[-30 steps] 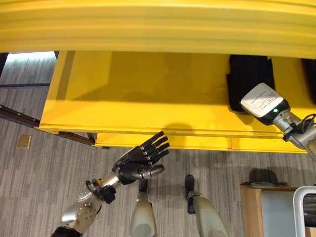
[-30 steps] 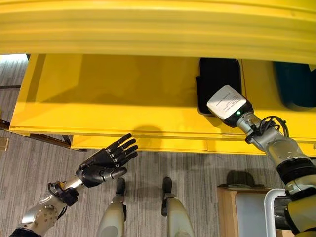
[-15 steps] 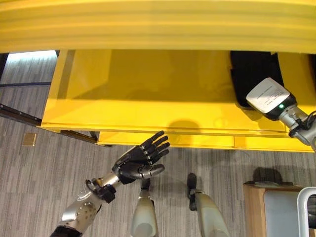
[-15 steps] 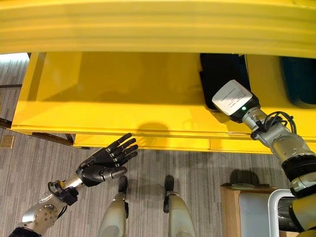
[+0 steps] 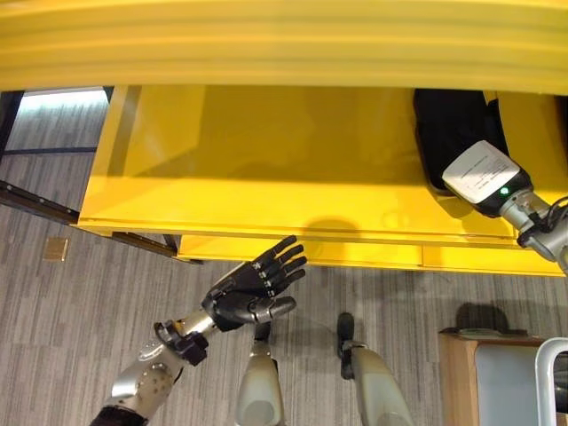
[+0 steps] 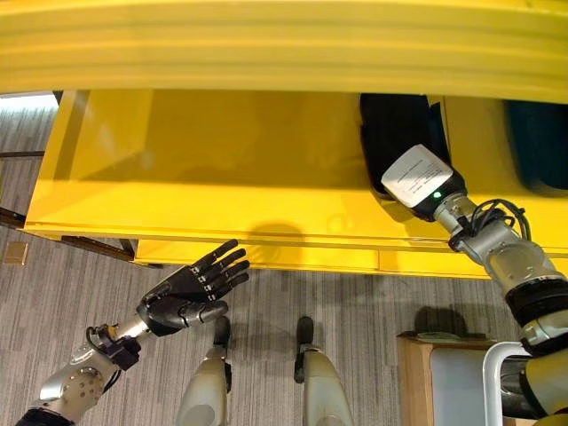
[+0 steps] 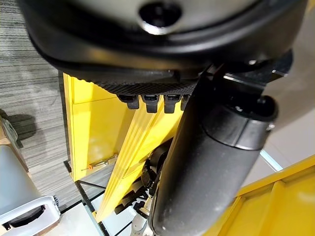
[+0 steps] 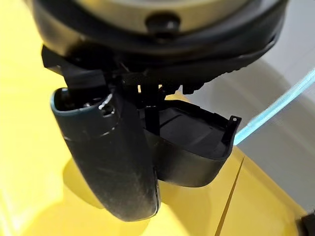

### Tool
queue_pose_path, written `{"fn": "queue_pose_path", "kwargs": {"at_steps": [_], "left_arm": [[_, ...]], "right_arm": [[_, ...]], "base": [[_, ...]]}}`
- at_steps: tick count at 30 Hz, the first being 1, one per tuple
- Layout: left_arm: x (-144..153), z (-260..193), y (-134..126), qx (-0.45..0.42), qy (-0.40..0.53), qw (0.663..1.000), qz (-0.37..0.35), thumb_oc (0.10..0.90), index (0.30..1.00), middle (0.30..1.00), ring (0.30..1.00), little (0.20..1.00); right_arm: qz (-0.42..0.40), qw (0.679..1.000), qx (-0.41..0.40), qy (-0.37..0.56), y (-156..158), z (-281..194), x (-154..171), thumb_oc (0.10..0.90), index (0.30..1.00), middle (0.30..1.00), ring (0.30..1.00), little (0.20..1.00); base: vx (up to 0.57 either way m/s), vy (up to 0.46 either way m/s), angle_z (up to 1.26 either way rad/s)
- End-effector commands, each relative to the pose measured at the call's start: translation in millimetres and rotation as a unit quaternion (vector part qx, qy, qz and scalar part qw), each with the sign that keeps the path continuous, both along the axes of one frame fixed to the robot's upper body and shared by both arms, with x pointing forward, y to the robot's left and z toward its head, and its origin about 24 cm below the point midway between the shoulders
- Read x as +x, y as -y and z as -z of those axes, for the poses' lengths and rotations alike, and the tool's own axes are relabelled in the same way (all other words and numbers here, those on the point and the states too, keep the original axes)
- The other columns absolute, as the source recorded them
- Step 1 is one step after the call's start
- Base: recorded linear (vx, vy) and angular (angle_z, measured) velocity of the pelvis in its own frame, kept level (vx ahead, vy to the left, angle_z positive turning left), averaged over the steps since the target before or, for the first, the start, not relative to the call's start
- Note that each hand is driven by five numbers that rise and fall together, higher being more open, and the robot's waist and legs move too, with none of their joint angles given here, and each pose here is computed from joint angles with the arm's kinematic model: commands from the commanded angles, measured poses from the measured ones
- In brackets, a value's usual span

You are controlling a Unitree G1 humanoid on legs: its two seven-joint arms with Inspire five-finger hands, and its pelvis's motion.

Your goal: Move parts from the plastic box to the shelf.

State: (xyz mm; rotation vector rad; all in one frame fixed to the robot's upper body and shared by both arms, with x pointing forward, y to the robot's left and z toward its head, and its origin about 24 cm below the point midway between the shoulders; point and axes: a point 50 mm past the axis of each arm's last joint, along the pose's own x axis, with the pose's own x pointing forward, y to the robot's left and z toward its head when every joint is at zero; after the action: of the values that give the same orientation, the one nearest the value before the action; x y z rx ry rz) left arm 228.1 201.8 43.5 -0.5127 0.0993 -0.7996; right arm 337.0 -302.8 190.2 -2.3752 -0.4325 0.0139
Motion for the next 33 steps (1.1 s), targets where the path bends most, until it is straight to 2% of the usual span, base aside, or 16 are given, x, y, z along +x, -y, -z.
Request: {"fn": "queue_pose_path", "kwargs": {"at_steps": [1,4,15,27,33], "left_arm": [[-2,-28,16,-0.043,0.082,0.994,0.053,0.900,1.000,1.000,1.000,1.000],[-1,-28,17,-0.047,0.083,0.994,0.050,0.900,1.000,1.000,1.000,1.000],[1,-29,23,-0.053,0.083,0.994,0.050,0.900,1.000,1.000,1.000,1.000],[2,-28,31,-0.064,0.086,0.993,0.050,0.900,1.000,1.000,1.000,1.000],[4,-28,33,-0.072,0.081,0.993,0.045,0.900,1.000,1.000,1.000,1.000]], "right_arm": [[0.043,0.995,0.079,0.036,15,-17,-2,0.900,1.000,1.000,1.000,1.000],[0.049,0.990,0.122,0.046,15,-15,-1,0.900,1.000,1.000,1.000,1.000],[0.056,0.982,0.178,0.043,15,1,0,0.900,1.000,1.000,1.000,1.000],[-0.013,0.973,0.210,0.089,-8,6,2,0.900,1.000,1.000,1.000,1.000],[-0.041,0.961,0.253,0.101,-19,2,6,0.900,1.000,1.000,1.000,1.000]], "base": [[0.00,0.043,0.00],[0.00,0.025,0.00],[0.00,0.022,0.00],[0.00,0.009,0.00],[-0.01,0.011,0.00]]}}
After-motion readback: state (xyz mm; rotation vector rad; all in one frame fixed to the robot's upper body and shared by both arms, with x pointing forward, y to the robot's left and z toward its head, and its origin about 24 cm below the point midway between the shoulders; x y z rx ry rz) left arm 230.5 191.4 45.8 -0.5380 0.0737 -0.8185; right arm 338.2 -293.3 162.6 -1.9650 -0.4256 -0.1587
